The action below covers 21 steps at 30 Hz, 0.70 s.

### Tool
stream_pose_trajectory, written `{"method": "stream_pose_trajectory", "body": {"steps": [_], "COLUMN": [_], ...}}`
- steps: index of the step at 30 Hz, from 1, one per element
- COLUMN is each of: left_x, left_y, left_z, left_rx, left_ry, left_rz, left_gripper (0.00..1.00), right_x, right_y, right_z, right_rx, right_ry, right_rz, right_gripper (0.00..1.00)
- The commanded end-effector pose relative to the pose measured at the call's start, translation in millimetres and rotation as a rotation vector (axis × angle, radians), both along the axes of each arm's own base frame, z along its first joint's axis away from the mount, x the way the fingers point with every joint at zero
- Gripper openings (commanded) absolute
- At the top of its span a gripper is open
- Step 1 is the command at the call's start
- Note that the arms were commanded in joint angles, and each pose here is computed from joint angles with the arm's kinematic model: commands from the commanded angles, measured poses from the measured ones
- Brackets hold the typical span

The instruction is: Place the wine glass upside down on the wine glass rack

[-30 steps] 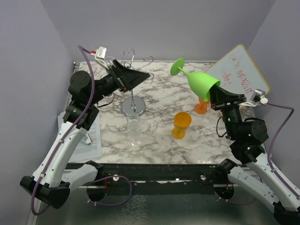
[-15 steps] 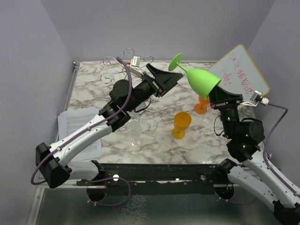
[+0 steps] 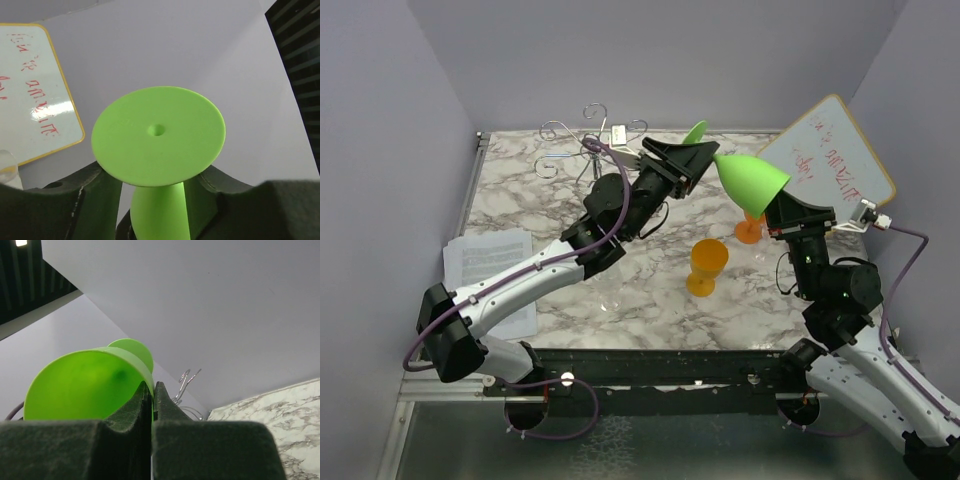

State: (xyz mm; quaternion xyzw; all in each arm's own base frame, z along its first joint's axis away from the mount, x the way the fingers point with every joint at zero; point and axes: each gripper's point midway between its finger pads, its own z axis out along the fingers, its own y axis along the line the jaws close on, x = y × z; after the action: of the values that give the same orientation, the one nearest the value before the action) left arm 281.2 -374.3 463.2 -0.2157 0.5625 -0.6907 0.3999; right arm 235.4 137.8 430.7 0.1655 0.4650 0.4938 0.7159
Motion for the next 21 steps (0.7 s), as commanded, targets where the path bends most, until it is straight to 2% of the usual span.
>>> {"method": "stream_pose_trajectory", "body": {"steps": [1, 3, 6, 7, 8, 9, 10, 12, 14, 16, 21], "left_x": [8.7, 10.8, 12.0, 12.1, 11.7, 11.3, 11.3, 11.3, 11.1, 12.3, 9.7], "left_y": [10.5, 13.5, 15.8, 16.4, 17.5, 19.3, 21.5, 26.8, 33.6, 42.3, 47.3], "left_z": [20.9, 18.7, 15.8, 15.5, 15.5, 15.4, 13.8, 10.4, 9.5, 11.3, 21.8], "left_rx": [-0.11, -0.116, -0.11, -0.105, -0.096, -0.084, -0.069, -0.033, 0.016, 0.097, 0.284], "left_ry": [0.018, 0.021, 0.016, 0.01, -0.001, -0.015, -0.027, -0.06, -0.112, -0.181, -0.37], "left_rz": [0.071, 0.089, 0.107, 0.111, 0.117, 0.127, 0.139, 0.17, 0.21, 0.271, 0.339], "left_gripper": [0.42, 0.3, 0.04, 0.0, 0.0, 0.0, 0.0, 0.0, 0.0, 0.0, 0.0], "right_x": [-10.5, -11.3, -13.1, -14.4, -15.4, -15.7, -15.9, -15.8, -17.1, -21.9, -38.6], "right_y": [4.1, 3.7, 3.9, 5.0, 5.0, 5.7, 3.8, -2.7, -11.1, -17.9, -29.8], "right_z": [10.1, 8.5, 2.1, 0.3, -2.4, -7.3, -11.8, -24.3, -38.8, -51.4, -75.5], "right_rx": [-0.005, -0.012, -0.03, -0.047, -0.061, -0.077, -0.086, -0.086, -0.103, -0.148, -0.273], "right_ry": [-0.061, -0.059, -0.042, -0.036, -0.021, 0.003, 0.03, 0.109, 0.203, 0.282, 0.405], "right_rz": [0.036, 0.035, 0.041, 0.046, 0.05, 0.055, 0.051, 0.037, 0.014, -0.001, -0.007], "right_gripper": [0.01, 0.01, 0.01, 0.01, 0.03, 0.1, 0.21, 0.51, 0.72, 0.79, 0.84]}}
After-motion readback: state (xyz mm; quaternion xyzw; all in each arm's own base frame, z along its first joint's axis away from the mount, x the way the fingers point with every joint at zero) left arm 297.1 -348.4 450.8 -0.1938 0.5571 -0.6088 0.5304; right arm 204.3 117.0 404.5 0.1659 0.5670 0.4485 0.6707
